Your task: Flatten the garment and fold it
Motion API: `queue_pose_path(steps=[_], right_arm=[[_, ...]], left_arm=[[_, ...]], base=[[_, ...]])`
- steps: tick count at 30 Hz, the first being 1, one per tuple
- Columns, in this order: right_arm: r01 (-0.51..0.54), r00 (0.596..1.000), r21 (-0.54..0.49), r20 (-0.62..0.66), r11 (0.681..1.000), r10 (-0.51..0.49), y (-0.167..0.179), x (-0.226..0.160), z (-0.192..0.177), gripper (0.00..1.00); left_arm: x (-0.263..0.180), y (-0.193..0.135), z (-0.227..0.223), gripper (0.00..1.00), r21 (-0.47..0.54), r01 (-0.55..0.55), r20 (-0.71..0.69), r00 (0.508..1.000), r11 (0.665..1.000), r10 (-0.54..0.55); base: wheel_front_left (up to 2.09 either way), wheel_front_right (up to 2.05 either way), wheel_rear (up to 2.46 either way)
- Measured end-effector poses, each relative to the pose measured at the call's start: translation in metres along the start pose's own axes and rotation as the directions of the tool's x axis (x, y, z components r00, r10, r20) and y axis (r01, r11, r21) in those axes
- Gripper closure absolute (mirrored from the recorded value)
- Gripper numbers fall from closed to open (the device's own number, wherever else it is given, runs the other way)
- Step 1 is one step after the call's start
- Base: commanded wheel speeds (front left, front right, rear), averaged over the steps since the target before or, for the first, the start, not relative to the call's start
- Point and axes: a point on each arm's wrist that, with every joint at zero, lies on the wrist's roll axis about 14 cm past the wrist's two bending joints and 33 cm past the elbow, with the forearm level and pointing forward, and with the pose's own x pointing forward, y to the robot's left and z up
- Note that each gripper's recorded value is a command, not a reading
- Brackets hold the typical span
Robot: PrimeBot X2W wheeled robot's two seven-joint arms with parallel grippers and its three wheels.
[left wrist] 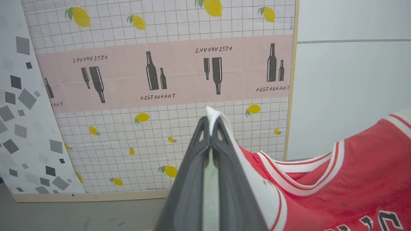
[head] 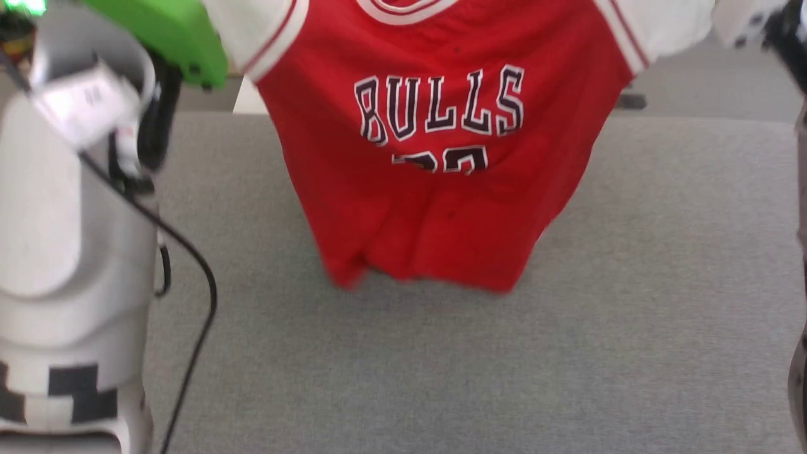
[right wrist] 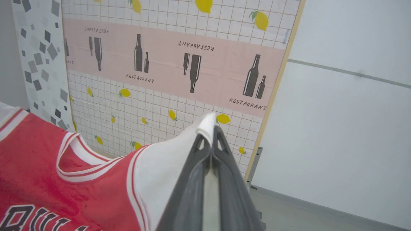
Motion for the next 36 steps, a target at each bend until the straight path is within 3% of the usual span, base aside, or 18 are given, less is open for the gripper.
queue_pose_path(steps=[5, 9, 21, 30, 36], right_arm=[[0.026, 0.998, -0.036, 0.057, 0.999, -0.024, -0.007, -0.007, 0.05, 1.0], [0.03, 0.997, -0.066, 0.067, 0.997, -0.026, -0.008, -0.012, 0.071, 1.0], [0.045, 0.997, -0.055, -0.065, 0.997, -0.049, -0.017, 0.012, 0.044, 1.0], [0.082, 0.996, -0.14, -0.017, 0.987, -0.086, -0.033, 0.064, 0.034, 1.0], [0.086, 0.996, -0.211, 0.044, 0.974, -0.079, -0.035, 0.104, 0.023, 1.0]], left_arm=[[0.008, -0.01, 0.039, 1.0, 0.032, 0.038, -0.003, 0.999, 0.999, -0.038], [0.012, -0.023, 0.058, 1.0, 0.034, 0.082, -0.018, 0.997, 0.996, -0.081], [0.047, -0.023, 0.028, 1.0, -0.028, 0.058, -0.168, 0.984, 0.998, -0.062], [0.111, -0.027, 0.035, 1.0, -0.041, 0.007, 0.034, 0.999, 0.999, -0.005], [0.149, -0.009, 0.035, 1.0, -0.075, -0.06, 0.181, 0.981, 0.995, 0.073]], base=[[0.0, 0.0, 0.0], [0.0, 0.0, 0.0], [0.0, 0.0, 0.0], [0.0, 0.0, 0.0], [0.0, 0.0, 0.0]])
